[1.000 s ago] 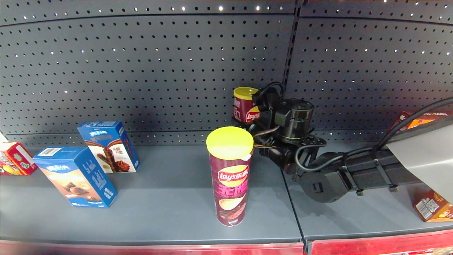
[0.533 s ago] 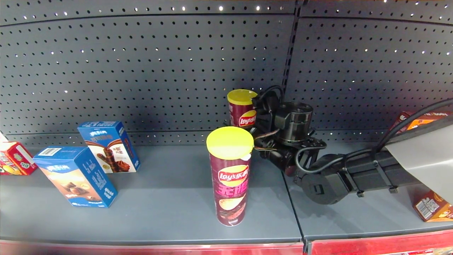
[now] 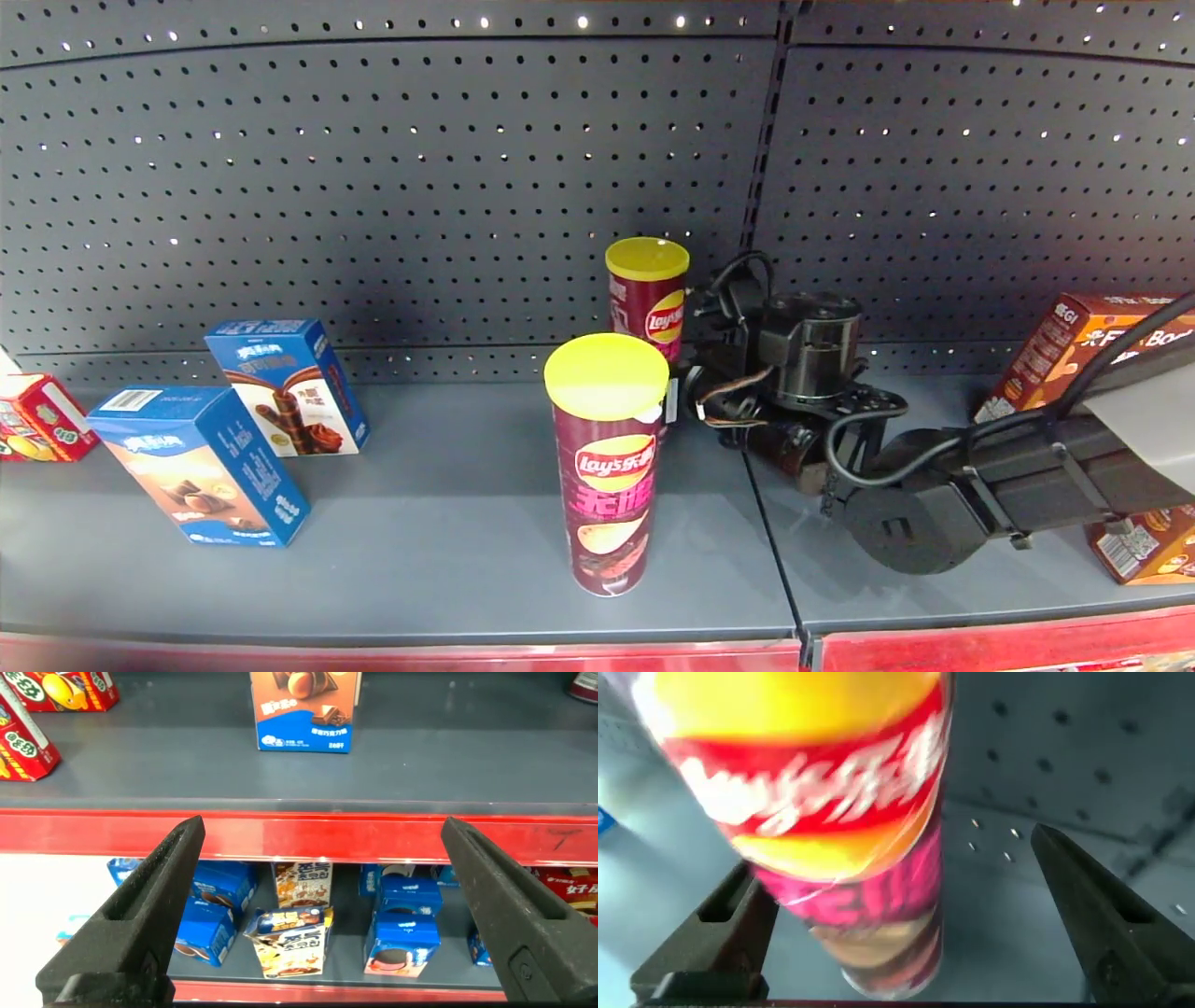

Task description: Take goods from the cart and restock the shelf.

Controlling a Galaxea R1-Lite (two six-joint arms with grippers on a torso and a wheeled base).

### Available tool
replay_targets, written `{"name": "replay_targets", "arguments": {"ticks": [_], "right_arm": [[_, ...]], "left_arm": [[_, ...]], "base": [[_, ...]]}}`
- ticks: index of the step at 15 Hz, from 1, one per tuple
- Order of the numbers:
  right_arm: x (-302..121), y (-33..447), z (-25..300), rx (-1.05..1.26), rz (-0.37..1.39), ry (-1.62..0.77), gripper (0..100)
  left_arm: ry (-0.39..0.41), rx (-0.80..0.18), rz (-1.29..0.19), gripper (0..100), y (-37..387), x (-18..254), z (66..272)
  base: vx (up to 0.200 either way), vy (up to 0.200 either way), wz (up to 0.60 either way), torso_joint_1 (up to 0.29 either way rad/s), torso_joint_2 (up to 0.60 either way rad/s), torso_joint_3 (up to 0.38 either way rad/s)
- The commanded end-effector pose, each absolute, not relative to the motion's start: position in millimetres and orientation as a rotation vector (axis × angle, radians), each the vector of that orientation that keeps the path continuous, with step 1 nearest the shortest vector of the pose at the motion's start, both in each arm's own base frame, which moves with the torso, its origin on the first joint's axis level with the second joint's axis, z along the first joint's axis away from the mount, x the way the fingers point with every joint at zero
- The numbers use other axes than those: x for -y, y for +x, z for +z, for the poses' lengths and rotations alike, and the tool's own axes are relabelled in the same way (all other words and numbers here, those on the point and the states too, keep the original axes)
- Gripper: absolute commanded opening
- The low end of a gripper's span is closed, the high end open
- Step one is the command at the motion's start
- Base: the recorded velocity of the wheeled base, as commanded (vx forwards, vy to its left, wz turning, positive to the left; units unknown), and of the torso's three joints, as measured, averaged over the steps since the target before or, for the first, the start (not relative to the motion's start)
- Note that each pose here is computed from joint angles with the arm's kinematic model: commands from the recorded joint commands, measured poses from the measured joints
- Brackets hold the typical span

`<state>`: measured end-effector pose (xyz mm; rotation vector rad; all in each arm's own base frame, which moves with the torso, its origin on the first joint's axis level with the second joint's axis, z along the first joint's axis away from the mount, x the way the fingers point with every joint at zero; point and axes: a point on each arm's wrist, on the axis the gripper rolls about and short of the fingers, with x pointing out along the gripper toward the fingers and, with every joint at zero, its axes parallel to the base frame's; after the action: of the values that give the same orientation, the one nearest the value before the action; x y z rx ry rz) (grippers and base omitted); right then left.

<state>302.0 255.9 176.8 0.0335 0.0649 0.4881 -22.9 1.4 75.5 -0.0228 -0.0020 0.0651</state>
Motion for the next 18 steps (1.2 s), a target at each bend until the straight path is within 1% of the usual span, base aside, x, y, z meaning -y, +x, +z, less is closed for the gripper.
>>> {"name": "replay_targets", "arguments": {"ticks": [1, 5, 9, 12, 13, 16, 18], "right_arm": [[-239.5, 288.9, 183.1, -0.074, 0.479, 0.029, 100], [-223.4, 277.8, 182.6, -0.096, 0.480, 0.021, 100], [-219.0, 261.6, 186.9, -0.101, 0.504, 0.028, 100], [-205.3, 242.5, 189.0, -0.145, 0.514, 0.007, 100], [-193.4, 232.2, 187.2, -0.182, 0.510, -0.014, 100], [-176.8, 257.9, 178.8, -0.197, 0.369, -0.013, 100], [-178.9, 282.7, 176.6, -0.180, 0.250, 0.009, 100]], "left_arm": [[-0.023, 0.001, 0.066, 100, -22.8, -1.4, 75.5], [-0.023, 0.001, 0.066, 100, -22.8, -1.4, 75.5], [-0.023, 0.001, 0.066, 100, -22.8, -1.4, 75.5], [-0.023, 0.001, 0.066, 100, -22.8, -1.4, 75.5], [-0.023, 0.001, 0.066, 100, -22.8, -1.4, 75.5], [-0.023, 0.001, 0.066, 100, -22.8, -1.4, 75.5], [-0.023, 0.001, 0.066, 100, -22.8, -1.4, 75.5]], "base": [[0.000, 0.000, 0.00, 0.000, 0.00, 0.000], [0.000, 0.000, 0.00, 0.000, 0.00, 0.000], [0.000, 0.000, 0.00, 0.000, 0.00, 0.000], [0.000, 0.000, 0.00, 0.000, 0.00, 0.000], [0.000, 0.000, 0.00, 0.000, 0.00, 0.000], [0.000, 0.000, 0.00, 0.000, 0.00, 0.000], [0.000, 0.000, 0.00, 0.000, 0.00, 0.000]]}}
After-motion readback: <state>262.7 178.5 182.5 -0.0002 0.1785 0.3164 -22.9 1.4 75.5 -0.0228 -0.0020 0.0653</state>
